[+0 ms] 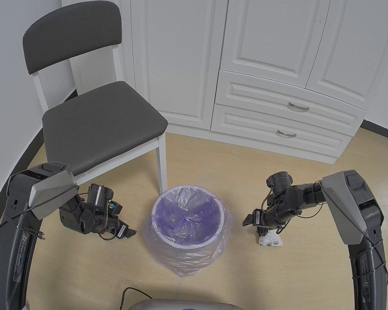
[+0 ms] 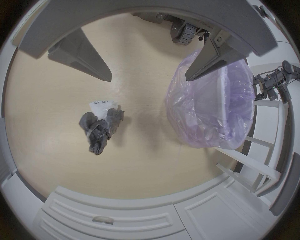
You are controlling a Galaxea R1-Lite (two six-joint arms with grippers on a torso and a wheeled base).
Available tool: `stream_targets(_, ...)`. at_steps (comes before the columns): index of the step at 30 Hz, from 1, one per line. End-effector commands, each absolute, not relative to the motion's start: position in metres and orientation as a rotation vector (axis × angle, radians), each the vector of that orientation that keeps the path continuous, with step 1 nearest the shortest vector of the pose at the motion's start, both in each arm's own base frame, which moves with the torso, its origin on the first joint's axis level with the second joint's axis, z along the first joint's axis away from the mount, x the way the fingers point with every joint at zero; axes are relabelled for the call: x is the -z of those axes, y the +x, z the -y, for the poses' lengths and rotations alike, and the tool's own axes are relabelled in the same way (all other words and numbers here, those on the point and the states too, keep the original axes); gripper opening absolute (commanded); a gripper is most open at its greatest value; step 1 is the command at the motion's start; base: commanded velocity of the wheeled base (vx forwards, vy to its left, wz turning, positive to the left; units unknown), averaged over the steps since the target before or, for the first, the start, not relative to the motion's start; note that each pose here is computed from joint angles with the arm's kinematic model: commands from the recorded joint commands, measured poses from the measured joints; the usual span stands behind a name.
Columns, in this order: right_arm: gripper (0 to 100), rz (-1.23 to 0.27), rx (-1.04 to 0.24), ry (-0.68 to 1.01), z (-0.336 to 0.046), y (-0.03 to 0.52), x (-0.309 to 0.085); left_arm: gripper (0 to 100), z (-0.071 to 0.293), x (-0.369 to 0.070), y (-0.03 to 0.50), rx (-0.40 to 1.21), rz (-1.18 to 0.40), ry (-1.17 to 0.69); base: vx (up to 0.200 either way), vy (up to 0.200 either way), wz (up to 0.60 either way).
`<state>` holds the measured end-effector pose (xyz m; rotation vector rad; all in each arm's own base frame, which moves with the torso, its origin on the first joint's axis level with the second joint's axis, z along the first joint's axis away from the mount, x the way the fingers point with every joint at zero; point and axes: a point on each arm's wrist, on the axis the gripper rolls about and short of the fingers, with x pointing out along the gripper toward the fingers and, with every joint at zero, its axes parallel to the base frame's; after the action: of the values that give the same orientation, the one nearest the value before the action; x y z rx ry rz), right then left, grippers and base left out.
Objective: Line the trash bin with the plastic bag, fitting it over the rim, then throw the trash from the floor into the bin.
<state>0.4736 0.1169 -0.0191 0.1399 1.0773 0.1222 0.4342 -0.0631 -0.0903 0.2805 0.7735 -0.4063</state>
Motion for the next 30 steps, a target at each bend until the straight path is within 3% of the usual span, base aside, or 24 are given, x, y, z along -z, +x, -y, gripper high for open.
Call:
stream_targets(1,100,-0.92,-0.086,0.078,-0.09,0.4,-0.066,100,0.054,0.015,0.334,0.4,-0.572,0.288,0.0,0.0,0.0)
stream_targets(8,100,-0.766,-0.098,-0.004,-0.077,0.342,-0.072,100,0.066,-0.02,0.278,0.467,-0.445,0.281,0.0,0.0,0.0)
stream_targets(17,100,-0.436,-0.026,-0.051,-0.058,0.293,-0.064,100,0.079,-0.084,0.2,0.552,-0.202,0.089,0.0,0.0,0.0)
stream_targets(30,100,-0.454,0.065,-0.049,-0.024,0.313,-0.037,100,0.065,-0.137,0.151,0.539,0.037,-0.038,0.0,0.0,0.0)
